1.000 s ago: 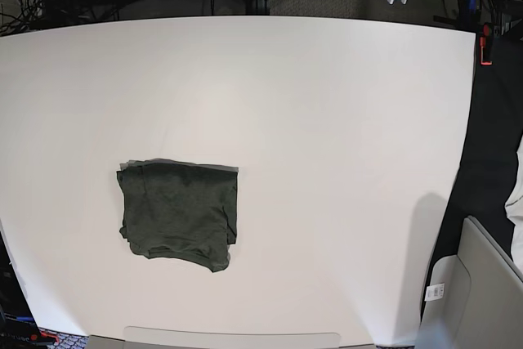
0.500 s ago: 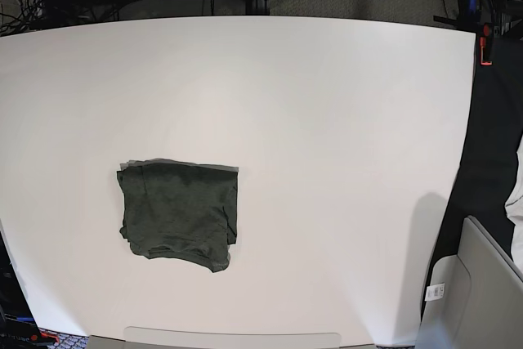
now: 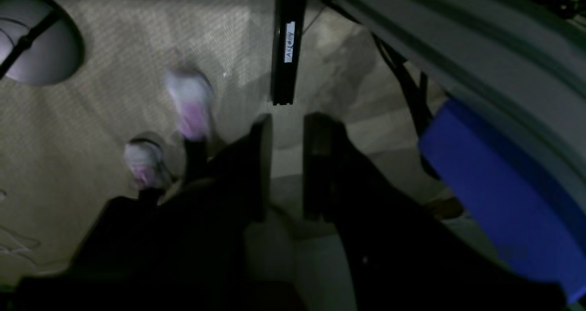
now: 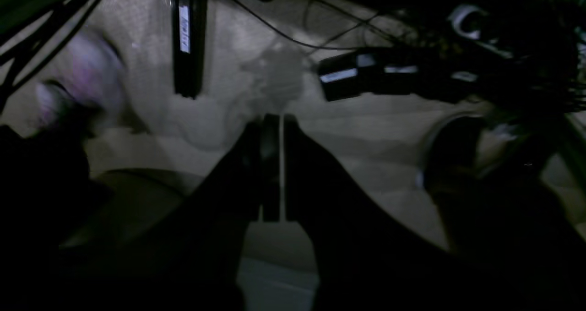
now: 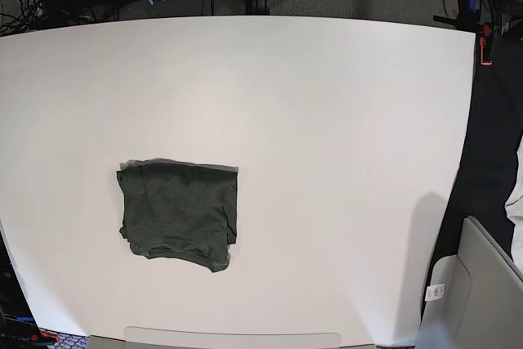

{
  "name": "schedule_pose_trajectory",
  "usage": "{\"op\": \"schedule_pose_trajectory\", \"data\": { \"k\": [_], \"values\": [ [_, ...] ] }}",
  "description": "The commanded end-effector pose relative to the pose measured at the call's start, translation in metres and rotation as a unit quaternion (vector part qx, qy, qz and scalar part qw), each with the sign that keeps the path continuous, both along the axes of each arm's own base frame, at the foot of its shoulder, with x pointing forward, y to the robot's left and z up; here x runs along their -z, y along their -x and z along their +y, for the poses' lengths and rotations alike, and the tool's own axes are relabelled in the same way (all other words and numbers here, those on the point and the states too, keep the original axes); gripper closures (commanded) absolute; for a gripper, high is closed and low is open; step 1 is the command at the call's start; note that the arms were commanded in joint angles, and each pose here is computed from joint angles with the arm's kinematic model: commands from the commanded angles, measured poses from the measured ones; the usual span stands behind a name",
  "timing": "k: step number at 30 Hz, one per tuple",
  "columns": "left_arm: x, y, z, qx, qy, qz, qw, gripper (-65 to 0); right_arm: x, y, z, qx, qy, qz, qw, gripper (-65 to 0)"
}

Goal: Fold the T-shirt properly

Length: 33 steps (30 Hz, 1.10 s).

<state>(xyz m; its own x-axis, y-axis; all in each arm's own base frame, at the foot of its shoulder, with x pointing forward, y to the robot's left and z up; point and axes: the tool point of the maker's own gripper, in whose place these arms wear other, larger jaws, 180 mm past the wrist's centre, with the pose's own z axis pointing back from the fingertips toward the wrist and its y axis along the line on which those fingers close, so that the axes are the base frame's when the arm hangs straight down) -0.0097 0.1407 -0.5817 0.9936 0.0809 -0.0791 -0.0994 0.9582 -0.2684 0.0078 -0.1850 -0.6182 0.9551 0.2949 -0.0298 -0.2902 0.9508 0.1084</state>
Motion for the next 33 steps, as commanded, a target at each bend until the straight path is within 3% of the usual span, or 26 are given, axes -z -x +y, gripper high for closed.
{"op": "schedule_pose_trajectory", "data": {
  "k": [1, 15, 25, 33],
  "values": [
    [0.002, 0.001, -0.002, 0.003, 0.003, 0.0, 1.0, -11.9, 0.002, -0.006, 0.0, 0.008, -0.003, -0.014, 0.9999, 0.0],
    [0.044, 0.0, -0.011, -0.035, -0.004, 0.082, 0.996, -11.9, 0.022, -0.021, 0.045, 0.064, -0.005, -0.031, 0.9975, 0.0],
    [0.052, 0.011, -0.049, -0.054, 0.018, 0.096, 0.994, -11.9, 0.024, -0.016, 0.063, 0.079, 0.003, -0.029, 0.9965, 0.0],
    [0.053, 0.029, -0.058, -0.061, 0.023, 0.119, 0.991, -11.9, 0.029, 0.003, 0.097, 0.083, -0.027, -0.005, 0.9962, 0.0]
  ]
}}
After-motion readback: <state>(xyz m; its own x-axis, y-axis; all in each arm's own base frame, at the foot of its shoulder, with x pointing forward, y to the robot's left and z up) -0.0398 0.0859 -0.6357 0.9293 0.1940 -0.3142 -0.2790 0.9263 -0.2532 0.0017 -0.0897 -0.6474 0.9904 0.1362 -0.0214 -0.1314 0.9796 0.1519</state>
